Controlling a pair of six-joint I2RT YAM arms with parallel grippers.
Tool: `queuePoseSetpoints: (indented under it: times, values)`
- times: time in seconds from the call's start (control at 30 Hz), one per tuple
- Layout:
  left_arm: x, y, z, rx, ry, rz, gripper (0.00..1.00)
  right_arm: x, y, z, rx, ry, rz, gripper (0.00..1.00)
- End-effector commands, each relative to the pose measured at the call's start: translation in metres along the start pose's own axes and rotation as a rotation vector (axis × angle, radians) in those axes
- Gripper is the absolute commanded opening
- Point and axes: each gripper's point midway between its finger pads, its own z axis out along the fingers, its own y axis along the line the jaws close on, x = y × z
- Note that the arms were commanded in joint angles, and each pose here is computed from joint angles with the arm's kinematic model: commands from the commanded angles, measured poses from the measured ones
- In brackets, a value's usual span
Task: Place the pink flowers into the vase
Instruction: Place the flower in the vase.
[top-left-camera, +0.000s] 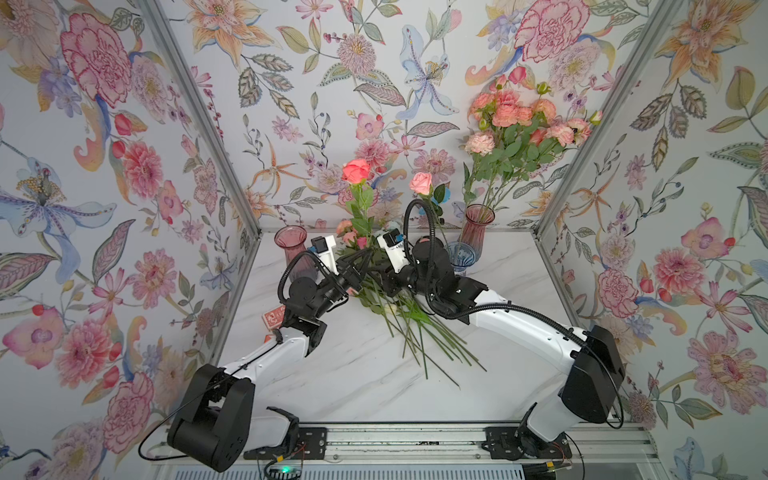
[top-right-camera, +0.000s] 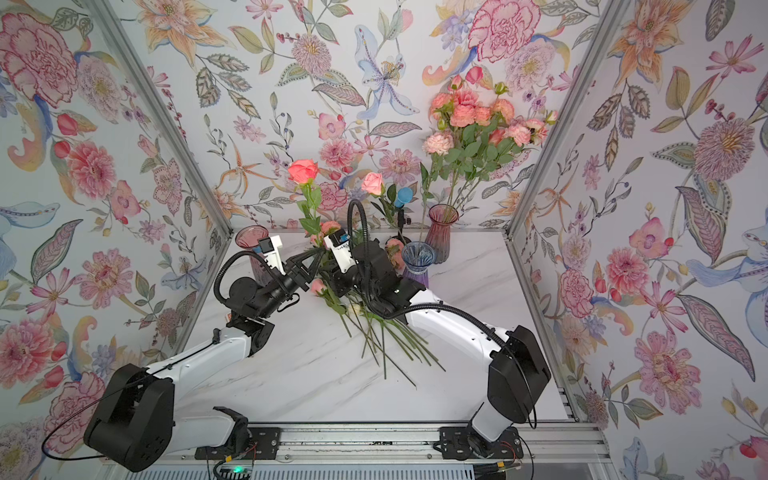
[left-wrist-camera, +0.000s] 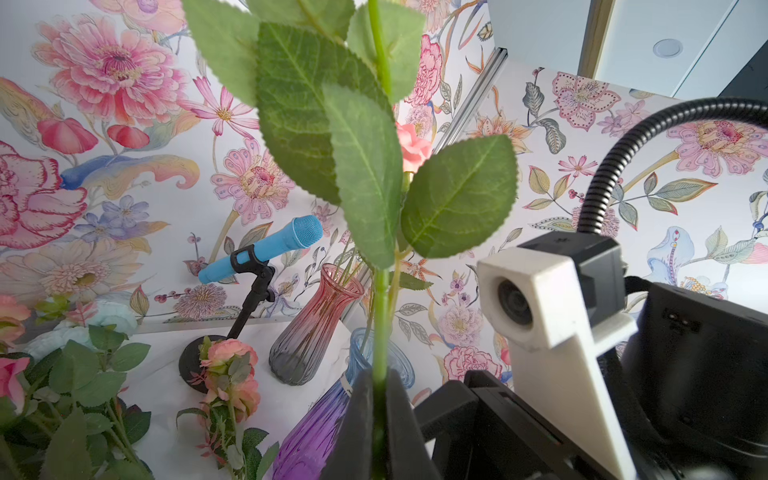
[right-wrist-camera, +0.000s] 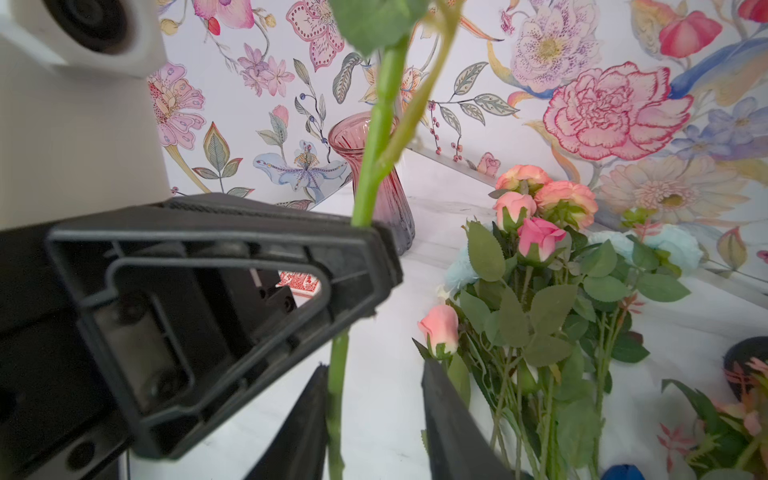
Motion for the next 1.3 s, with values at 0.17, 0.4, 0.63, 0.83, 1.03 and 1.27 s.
queuePoseSetpoints:
  times: [0.17, 0.4, 0.63, 0.83, 1.03, 1.27]
  values:
    - [0.001, -0.004, 0.000, 0.017, 0.000, 0.013, 0.00, -0.015, -0.004, 0.003, 0.023, -0.043, 0.010, 0.09]
    - [0.002, -0.001, 0.000, 0.004, 0.001, 0.014, 0.08, -0.014, -0.011, 0.002, 0.052, -0.044, 0.013, 0.01]
    - [0.002, 0.003, 0.000, -0.014, 0.002, 0.020, 0.37, -0.011, -0.019, -0.001, 0.076, -0.041, 0.022, 0.00]
    - [0.002, 0.006, 0.000, -0.023, 0.003, 0.021, 0.50, -0.003, -0.028, -0.005, 0.107, -0.030, 0.023, 0.00]
    - [0.003, 0.008, 0.000, -0.032, 0.006, 0.020, 1.00, -0.013, -0.044, -0.018, 0.149, -0.036, -0.009, 0.00]
    - [0.002, 0.009, -0.001, -0.037, 0.005, 0.027, 1.00, -0.057, -0.047, -0.051, 0.170, -0.108, -0.128, 0.00]
